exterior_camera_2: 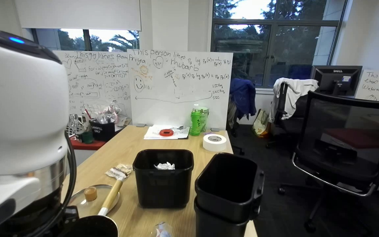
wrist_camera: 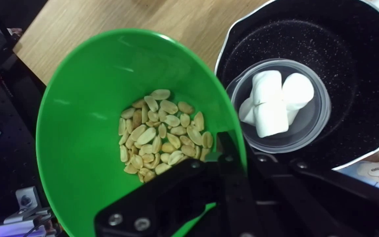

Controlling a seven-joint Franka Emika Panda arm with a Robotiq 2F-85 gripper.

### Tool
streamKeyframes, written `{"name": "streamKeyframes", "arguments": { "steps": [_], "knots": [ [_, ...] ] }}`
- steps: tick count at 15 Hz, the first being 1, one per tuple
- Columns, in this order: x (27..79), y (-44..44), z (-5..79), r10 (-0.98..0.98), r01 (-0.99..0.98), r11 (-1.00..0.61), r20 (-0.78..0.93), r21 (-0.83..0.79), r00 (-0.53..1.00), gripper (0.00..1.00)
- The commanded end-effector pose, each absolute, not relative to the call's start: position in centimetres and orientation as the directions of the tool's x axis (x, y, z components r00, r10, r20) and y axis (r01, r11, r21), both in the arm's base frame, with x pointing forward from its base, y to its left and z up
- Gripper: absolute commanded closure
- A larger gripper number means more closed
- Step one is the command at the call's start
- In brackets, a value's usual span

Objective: Move the green bowl to the right

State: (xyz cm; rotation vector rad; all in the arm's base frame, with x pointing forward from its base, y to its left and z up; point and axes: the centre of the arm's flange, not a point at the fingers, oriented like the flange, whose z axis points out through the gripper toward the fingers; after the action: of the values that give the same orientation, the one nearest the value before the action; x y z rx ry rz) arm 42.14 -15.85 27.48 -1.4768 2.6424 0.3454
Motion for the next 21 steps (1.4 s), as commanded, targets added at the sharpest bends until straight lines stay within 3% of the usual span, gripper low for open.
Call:
{"name": "streamKeyframes", "arguments": {
  "steps": [1, 12, 17, 21],
  "knots": [
    [41.2, -16.3, 26.8, -0.796, -0.817, 0.553, -0.186, 0.166, -0.576, 0.99],
    [35.9, -24.2, 25.3, -0.521, -0.565, 0.785, -0.222, 0.253, -0.824, 0.99],
    [34.9, -25.2, 24.8, -0.487, -0.521, 0.814, -0.188, 0.256, -0.853, 0.95],
    [34.8, -25.3, 24.7, -0.463, -0.496, 0.828, -0.180, 0.262, -0.868, 0.99]
  ]
}}
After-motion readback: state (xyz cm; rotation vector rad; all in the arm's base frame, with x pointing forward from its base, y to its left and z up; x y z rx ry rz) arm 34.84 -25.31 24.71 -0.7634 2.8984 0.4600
